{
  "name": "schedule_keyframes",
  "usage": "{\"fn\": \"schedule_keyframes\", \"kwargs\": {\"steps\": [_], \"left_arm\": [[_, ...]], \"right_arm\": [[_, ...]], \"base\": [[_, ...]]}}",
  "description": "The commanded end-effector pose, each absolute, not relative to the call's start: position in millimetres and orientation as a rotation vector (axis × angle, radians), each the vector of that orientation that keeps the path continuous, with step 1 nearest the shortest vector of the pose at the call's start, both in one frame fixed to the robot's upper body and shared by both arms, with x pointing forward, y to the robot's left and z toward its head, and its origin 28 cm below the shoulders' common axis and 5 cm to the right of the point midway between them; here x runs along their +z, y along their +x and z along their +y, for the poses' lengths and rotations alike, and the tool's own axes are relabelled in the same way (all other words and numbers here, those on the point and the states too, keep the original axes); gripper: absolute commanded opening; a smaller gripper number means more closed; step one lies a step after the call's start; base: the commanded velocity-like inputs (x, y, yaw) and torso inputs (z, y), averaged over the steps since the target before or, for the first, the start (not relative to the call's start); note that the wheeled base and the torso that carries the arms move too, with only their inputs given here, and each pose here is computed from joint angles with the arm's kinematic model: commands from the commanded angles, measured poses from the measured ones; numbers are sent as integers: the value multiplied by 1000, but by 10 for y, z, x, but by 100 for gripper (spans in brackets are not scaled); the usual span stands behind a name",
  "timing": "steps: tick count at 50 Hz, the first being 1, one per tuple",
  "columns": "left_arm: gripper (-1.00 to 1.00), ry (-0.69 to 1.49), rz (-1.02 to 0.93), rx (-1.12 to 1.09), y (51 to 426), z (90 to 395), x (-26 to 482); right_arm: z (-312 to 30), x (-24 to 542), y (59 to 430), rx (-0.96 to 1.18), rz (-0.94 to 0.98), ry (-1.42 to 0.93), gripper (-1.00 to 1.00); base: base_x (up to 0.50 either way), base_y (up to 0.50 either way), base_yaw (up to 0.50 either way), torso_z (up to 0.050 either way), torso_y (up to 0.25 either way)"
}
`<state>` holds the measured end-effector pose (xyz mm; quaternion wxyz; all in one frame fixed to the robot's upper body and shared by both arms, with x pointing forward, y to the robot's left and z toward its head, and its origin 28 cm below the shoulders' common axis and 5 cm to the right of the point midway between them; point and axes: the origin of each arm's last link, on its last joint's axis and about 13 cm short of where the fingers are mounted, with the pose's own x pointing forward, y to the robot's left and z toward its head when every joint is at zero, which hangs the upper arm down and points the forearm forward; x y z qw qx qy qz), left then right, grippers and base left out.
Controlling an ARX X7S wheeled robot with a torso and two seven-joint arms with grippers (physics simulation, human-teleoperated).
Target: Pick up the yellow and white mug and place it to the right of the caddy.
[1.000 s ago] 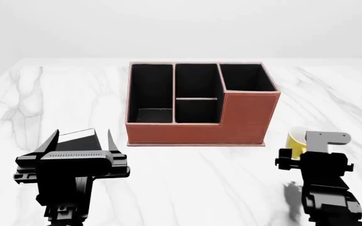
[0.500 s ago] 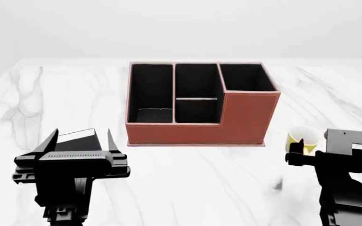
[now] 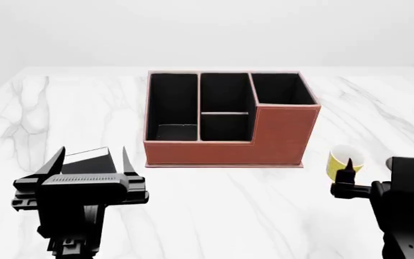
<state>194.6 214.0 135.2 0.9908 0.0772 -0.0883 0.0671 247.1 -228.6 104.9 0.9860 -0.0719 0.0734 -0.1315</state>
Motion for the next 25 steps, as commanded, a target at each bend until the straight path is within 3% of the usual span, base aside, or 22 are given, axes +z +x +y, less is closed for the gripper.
{"fn": "schedule_keyframes", "kwargs": {"steps": [1,25], "left_arm": [[100,159,-184,136,1913,2135,1367],[100,187,-221,140,1722,2084,1418]], "right_arm": [[-2214,1173,2225,-232,96,-158,100],[-2134,1249,1755,-204,25,-191,100]], "base": [[0,0,0,0,0],[0,0,0,0,0]]}}
